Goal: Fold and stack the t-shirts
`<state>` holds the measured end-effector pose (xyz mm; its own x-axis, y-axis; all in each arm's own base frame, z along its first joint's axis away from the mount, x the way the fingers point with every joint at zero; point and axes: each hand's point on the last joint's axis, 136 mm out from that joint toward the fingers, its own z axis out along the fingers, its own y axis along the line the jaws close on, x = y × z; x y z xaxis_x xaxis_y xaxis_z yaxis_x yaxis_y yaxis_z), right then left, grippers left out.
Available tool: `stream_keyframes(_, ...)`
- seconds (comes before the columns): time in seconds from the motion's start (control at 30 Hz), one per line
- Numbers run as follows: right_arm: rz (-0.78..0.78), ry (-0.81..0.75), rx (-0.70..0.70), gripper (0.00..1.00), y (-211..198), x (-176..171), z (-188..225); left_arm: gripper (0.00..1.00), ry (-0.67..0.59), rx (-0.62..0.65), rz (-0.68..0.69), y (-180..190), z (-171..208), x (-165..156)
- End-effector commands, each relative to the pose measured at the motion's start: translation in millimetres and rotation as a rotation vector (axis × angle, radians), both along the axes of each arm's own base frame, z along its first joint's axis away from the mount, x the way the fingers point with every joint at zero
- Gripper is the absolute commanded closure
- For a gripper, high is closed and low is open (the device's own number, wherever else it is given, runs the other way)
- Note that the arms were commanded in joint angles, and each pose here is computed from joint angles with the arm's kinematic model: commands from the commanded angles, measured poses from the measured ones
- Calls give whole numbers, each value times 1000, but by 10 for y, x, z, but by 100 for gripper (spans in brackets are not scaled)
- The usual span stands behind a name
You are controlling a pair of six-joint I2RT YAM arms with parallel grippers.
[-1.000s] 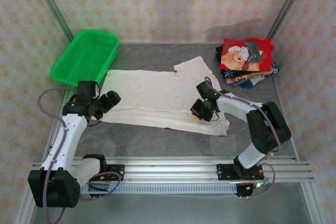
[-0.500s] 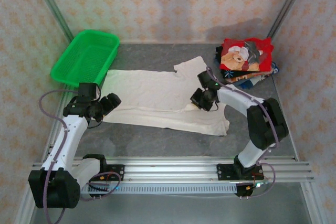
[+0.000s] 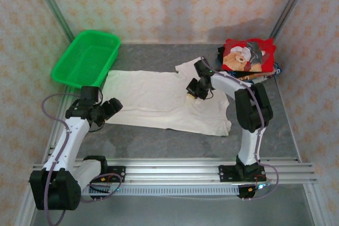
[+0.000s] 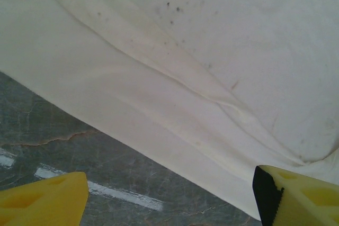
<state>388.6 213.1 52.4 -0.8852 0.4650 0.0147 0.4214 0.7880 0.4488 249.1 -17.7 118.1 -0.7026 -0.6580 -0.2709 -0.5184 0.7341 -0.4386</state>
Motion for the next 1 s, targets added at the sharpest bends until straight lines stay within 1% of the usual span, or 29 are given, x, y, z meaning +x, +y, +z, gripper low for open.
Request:
stream_keyframes(0.0, 49, 9, 8, 100, 47, 46, -7, 18, 23, 36, 4, 46, -60, -116)
stream_keyframes(0.1, 70, 24, 4, 100, 71, 64, -60, 17, 30, 36, 4, 44, -88, -154)
stream_keyframes(0.23, 99, 19, 27, 94, 141, 98, -83, 18, 42, 42, 14, 58, -133, -206)
stream_keyframes(0.33, 114, 13, 26, 87, 159, 127, -84, 18, 53, 45, 23, 70, -166, -241)
stream_keyframes(0.4, 115, -14, 1, 79, 112, 186, -39, 18, 55, 47, 30, 78, -175, -258)
stream_keyframes(0.47, 121, -84, 4, 74, 124, 283, 97, 18, 58, 53, 34, 89, -179, -266)
stream_keyframes(0.53, 128, -203, 30, 60, 160, 418, 381, 18, 63, 62, 39, 106, -180, -275)
stream_keyframes(0.57, 133, -247, 42, 56, 176, 450, 505, 18, 66, 68, 42, 118, -177, -280)
stream_keyframes(0.63, 159, -373, 80, 45, 204, 489, 886, 18, 66, 75, 47, 133, -157, -276)
stream_keyframes(0.67, 165, -413, 90, 42, 184, 478, 1039, 18, 64, 78, 51, 141, -147, -271)
stream_keyframes(0.73, 158, -477, 96, 34, 68, 414, 1325, 18, 60, 86, 56, 156, -114, -263)
stream_keyframes(0.77, 140, -498, 91, 31, -43, 349, 1437, 18, 53, 91, 61, 167, -91, -254)
stream_keyframes(0.8, 111, -517, 82, 25, -181, 292, 1543, 18, 46, 92, 65, 174, -71, -244)
stream_keyframes(0.83, 78, -515, 70, 21, -345, 217, 1582, 18, 34, 89, 66, 169, -46, -224)
stream_keyframes(0.9, 10, -480, 58, 19, -667, 36, 1599, 17, 12, 78, 63, 153, 6, -171)
stream_keyframes(0.97, -63, -424, 55, 18, -984, -171, 1519, 17, 3, 87, 61, 166, 51, -133)
